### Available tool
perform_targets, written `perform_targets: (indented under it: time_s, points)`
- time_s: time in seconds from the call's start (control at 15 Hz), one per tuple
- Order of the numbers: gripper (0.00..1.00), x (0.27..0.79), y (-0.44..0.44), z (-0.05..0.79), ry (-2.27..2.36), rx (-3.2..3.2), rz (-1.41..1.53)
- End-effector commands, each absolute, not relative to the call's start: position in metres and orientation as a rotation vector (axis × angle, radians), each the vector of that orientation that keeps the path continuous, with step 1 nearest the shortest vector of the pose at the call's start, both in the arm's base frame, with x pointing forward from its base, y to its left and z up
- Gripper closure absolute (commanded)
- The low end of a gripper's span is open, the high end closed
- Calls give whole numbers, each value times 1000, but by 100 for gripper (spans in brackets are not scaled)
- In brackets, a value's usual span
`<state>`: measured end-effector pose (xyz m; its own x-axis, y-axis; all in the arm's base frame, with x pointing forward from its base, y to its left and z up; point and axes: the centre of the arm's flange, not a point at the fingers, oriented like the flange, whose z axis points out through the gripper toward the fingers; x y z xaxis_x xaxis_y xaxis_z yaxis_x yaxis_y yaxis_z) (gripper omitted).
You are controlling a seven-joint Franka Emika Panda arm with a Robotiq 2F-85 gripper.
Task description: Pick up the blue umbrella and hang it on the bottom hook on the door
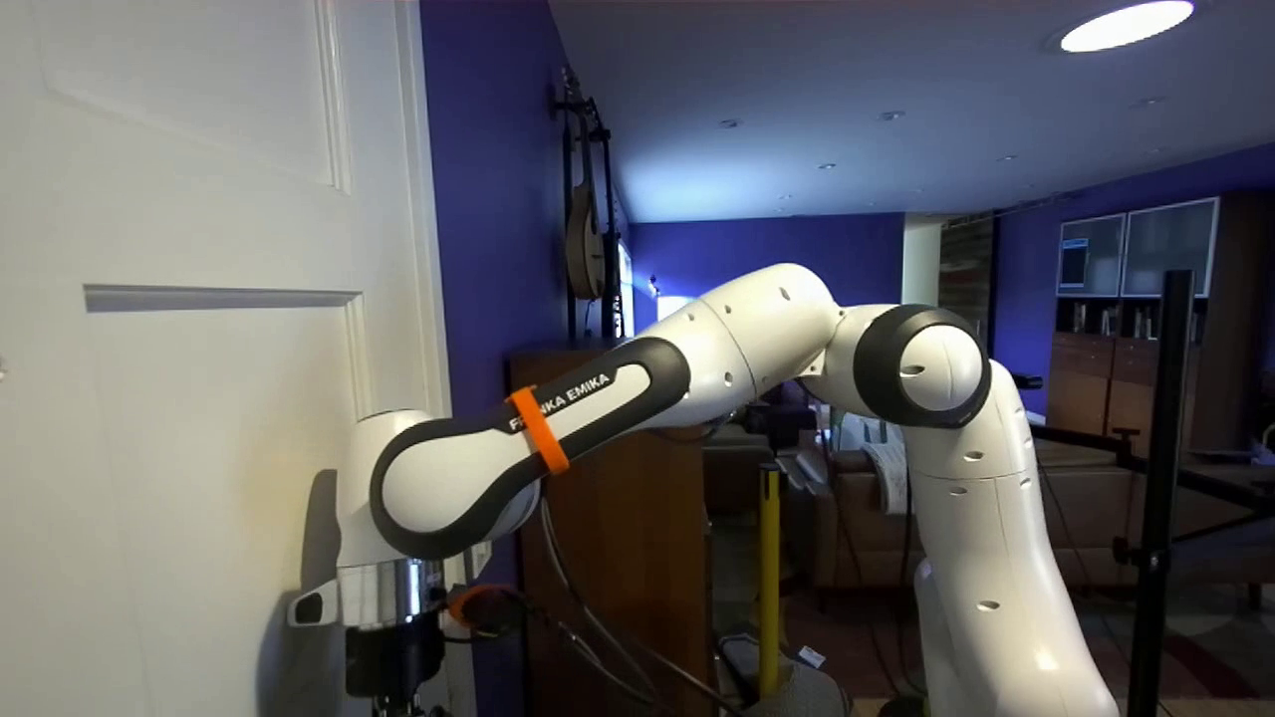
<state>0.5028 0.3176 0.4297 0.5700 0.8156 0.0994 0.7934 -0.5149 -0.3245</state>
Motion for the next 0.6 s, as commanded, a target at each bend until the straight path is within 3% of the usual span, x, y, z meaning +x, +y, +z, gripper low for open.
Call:
perform_targets:
  time_s: [0.0,0.53]
  points:
    - [0,485,315,475,-1309,-2541,-32]
    - [0,444,302,544,-1218,-2631,-208]
